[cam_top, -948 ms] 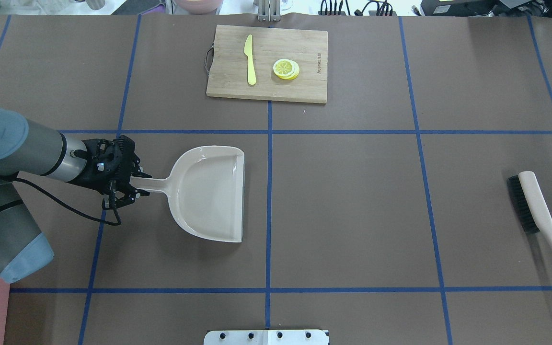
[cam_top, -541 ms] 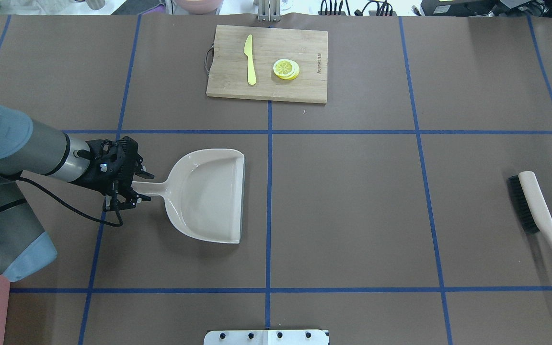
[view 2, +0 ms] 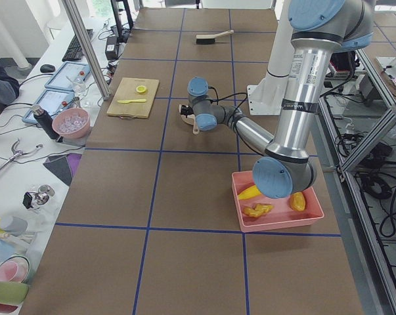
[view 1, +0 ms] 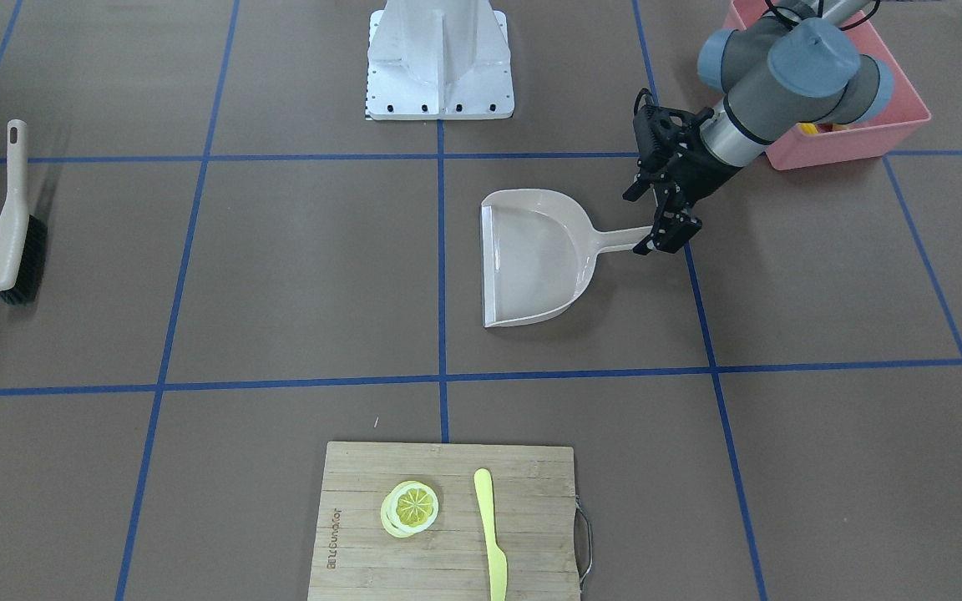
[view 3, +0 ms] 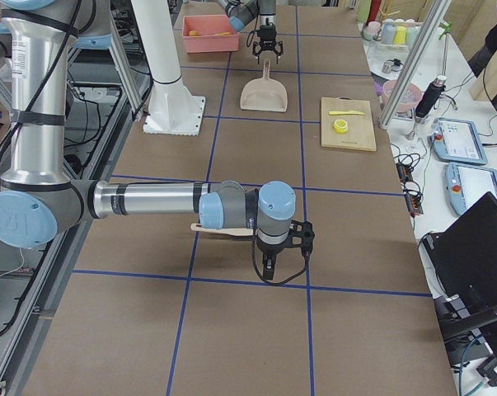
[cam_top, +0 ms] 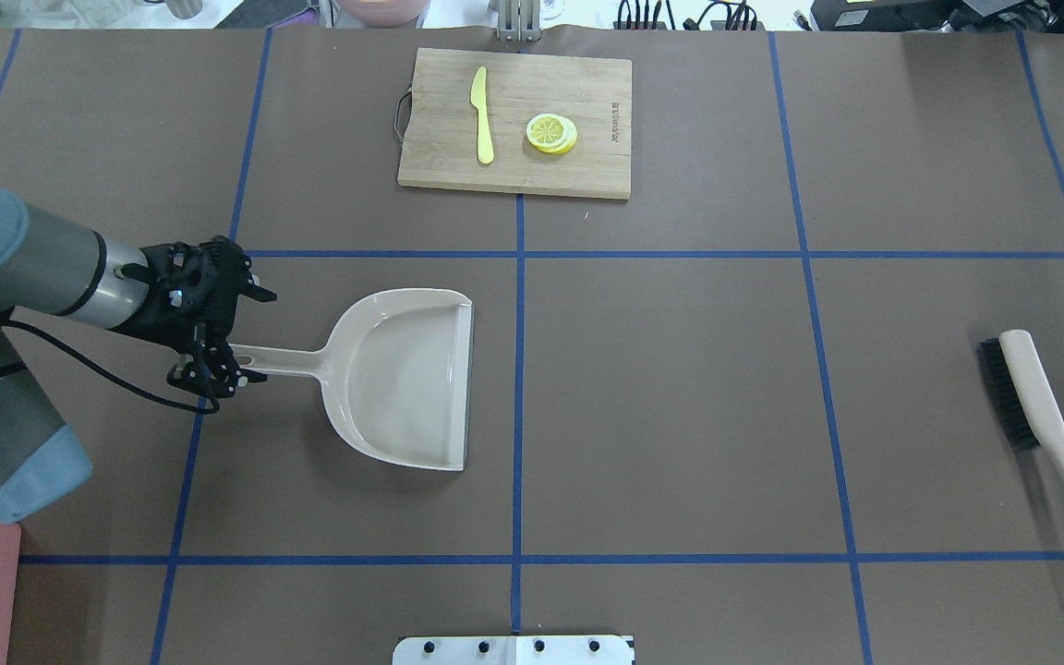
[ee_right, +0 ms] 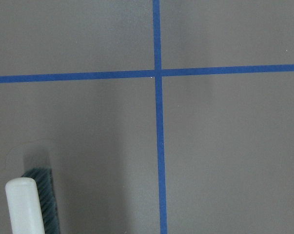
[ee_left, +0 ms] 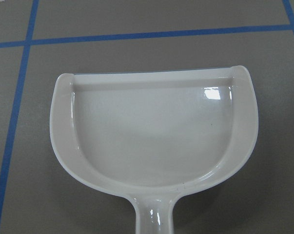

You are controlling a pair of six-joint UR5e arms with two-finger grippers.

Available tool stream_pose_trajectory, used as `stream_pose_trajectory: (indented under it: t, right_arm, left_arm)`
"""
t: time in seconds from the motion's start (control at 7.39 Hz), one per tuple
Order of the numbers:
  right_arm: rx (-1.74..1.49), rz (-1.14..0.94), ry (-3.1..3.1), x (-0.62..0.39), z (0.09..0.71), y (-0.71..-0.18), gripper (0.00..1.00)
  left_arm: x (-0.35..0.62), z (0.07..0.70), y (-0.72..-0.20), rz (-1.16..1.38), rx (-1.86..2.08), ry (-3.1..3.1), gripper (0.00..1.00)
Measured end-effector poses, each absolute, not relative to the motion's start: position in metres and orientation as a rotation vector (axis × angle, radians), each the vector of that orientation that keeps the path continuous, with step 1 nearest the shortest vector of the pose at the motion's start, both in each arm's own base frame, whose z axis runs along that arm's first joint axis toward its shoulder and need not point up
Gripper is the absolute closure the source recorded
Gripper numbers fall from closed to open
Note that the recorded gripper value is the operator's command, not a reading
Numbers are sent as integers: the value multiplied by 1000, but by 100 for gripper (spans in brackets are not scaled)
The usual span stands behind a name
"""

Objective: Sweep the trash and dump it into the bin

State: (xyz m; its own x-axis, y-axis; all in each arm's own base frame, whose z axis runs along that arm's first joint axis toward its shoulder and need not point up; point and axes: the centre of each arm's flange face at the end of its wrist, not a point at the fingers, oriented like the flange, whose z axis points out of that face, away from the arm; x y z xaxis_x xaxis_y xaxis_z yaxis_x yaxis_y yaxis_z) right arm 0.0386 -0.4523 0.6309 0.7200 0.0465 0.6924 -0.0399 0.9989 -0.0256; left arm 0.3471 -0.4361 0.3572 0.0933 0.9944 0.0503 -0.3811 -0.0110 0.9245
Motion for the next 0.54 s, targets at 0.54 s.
stream_pose_trajectory:
  t: [0.54]
  right_arm:
    - [-15,52,-769,38,633,-452,0]
  left_arm:
    - [205,425,-486,777,734,829,2]
